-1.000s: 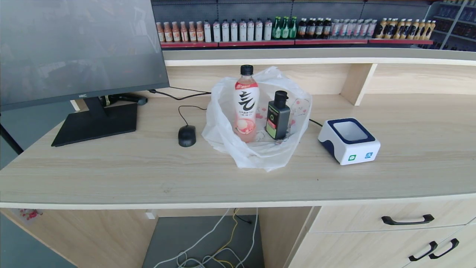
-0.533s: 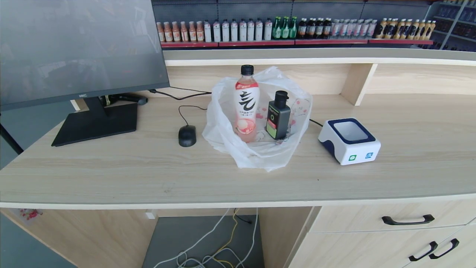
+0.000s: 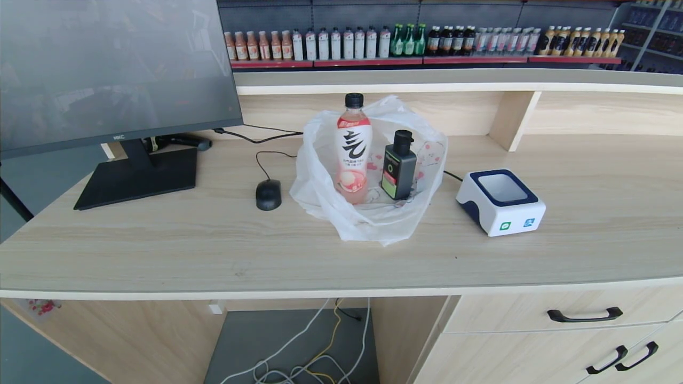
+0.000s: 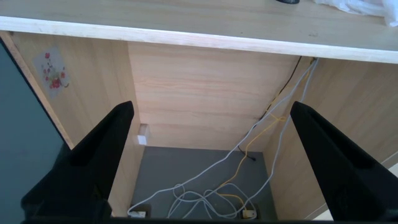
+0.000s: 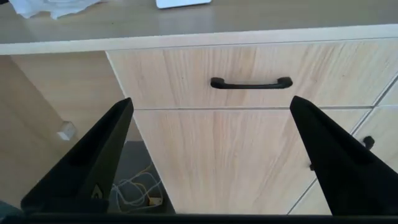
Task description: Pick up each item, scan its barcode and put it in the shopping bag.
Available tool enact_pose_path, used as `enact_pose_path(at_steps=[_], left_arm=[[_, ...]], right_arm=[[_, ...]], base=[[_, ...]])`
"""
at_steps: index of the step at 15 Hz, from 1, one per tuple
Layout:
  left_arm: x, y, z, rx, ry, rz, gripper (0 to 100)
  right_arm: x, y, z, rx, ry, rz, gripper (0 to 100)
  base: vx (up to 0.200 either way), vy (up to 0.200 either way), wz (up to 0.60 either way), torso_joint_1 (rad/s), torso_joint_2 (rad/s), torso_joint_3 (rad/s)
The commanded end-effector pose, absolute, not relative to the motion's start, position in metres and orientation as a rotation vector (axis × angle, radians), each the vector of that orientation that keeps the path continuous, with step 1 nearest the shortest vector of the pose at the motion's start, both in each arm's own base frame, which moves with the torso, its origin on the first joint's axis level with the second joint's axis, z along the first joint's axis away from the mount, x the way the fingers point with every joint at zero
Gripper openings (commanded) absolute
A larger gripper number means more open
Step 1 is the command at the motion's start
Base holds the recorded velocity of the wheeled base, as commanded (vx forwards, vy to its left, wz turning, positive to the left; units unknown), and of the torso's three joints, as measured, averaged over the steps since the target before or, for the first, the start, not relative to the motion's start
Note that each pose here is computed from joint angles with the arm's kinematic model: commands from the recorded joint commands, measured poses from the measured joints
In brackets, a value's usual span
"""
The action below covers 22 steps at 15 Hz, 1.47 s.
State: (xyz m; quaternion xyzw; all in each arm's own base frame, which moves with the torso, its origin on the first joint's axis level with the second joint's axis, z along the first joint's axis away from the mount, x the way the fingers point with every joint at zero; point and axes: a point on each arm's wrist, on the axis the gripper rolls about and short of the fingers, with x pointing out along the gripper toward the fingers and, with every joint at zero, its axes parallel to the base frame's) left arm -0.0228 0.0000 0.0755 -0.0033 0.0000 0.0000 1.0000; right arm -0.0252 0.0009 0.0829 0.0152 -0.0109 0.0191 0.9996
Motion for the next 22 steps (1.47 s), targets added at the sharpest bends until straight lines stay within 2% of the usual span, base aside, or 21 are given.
enact_pose_path(at_steps=[1,6,8,14,22], left_arm=[[-0.0228,0.0000,0.0755,-0.006,0.000,0.000,100],[-0.0228,0.0000,0.0755,-0.008,0.000,0.000,100],[-0.0228,0.0000,0.0755,-0.008,0.000,0.000,100],[-0.0228,0.0000,0.0755,-0.008,0.000,0.000,100],[-0.0228,0.0000,0.0755,-0.009,0.000,0.000,100]], right_arm=[[-0.0228,-0.0010,0.0755,-0.005,0.000,-0.048,100],[-0.0228,-0.0007,0.0758,0.012,-0.003,-0.032,100],[-0.0228,-0.0007,0.0758,0.014,-0.003,-0.032,100],[-0.0228,-0.0007,0.0758,0.014,-0.003,-0.032,100],[-0.0228,-0.0007,0.0758,0.008,-0.003,-0.032,100]], base=[[0.000,0.000,0.00,0.000,0.00,0.000],[0.000,0.000,0.00,0.000,0.00,0.000],[-0.200,0.000,0.00,-0.005,0.00,0.009],[0.000,0.000,0.00,0.000,0.00,0.000],[0.000,-0.200,0.00,0.002,0.00,0.004]])
